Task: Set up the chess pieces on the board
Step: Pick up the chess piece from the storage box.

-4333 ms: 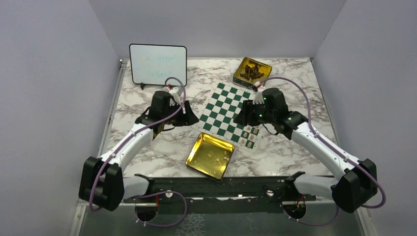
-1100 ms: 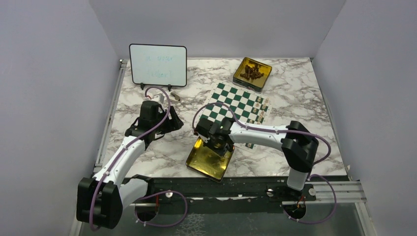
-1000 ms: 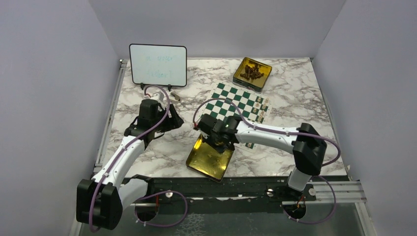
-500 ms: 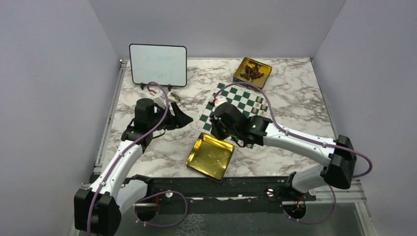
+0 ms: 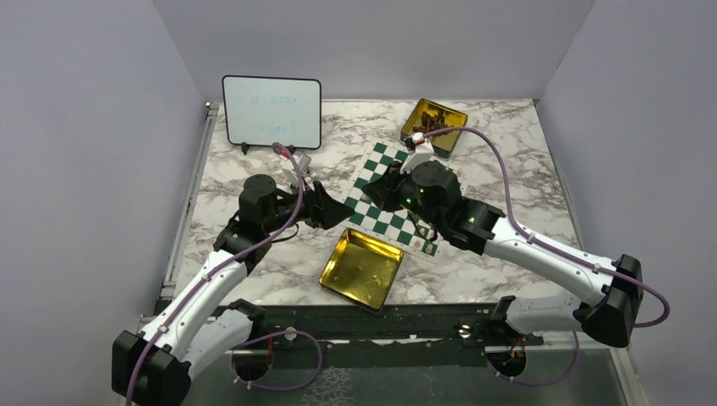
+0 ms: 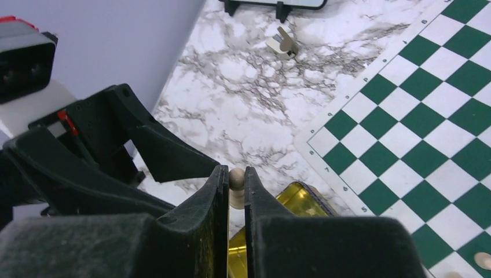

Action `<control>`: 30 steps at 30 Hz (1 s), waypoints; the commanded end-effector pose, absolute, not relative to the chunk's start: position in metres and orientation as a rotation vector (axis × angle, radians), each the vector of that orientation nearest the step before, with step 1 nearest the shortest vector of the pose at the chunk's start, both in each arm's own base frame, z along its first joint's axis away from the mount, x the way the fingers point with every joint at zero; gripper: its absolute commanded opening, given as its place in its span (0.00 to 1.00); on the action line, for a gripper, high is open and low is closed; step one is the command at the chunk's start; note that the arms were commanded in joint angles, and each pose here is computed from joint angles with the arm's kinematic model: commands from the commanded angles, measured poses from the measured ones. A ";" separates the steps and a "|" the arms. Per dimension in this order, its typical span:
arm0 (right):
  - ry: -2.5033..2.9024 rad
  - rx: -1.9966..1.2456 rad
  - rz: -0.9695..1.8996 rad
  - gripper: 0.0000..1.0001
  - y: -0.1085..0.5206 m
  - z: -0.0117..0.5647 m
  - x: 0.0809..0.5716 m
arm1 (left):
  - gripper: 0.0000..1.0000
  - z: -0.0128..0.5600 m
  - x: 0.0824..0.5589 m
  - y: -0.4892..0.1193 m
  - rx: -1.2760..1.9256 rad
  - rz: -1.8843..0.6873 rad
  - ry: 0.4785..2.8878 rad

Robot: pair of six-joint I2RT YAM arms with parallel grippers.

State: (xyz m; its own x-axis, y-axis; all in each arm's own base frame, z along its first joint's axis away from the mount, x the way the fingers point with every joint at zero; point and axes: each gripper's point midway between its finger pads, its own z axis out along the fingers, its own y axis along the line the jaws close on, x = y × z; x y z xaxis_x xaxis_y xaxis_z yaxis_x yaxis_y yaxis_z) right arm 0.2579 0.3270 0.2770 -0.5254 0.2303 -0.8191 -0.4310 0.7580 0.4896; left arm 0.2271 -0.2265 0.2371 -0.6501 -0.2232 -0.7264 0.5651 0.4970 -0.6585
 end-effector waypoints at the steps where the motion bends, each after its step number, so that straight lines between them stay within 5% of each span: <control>1: 1.834 0.017 0.974 0.03 0.326 0.309 0.261 | 0.66 0.277 0.231 -0.239 0.392 -1.155 1.731; 30: 1.697 0.196 1.261 0.01 0.327 0.319 0.248 | 0.73 0.272 0.241 -0.251 0.480 -1.060 1.638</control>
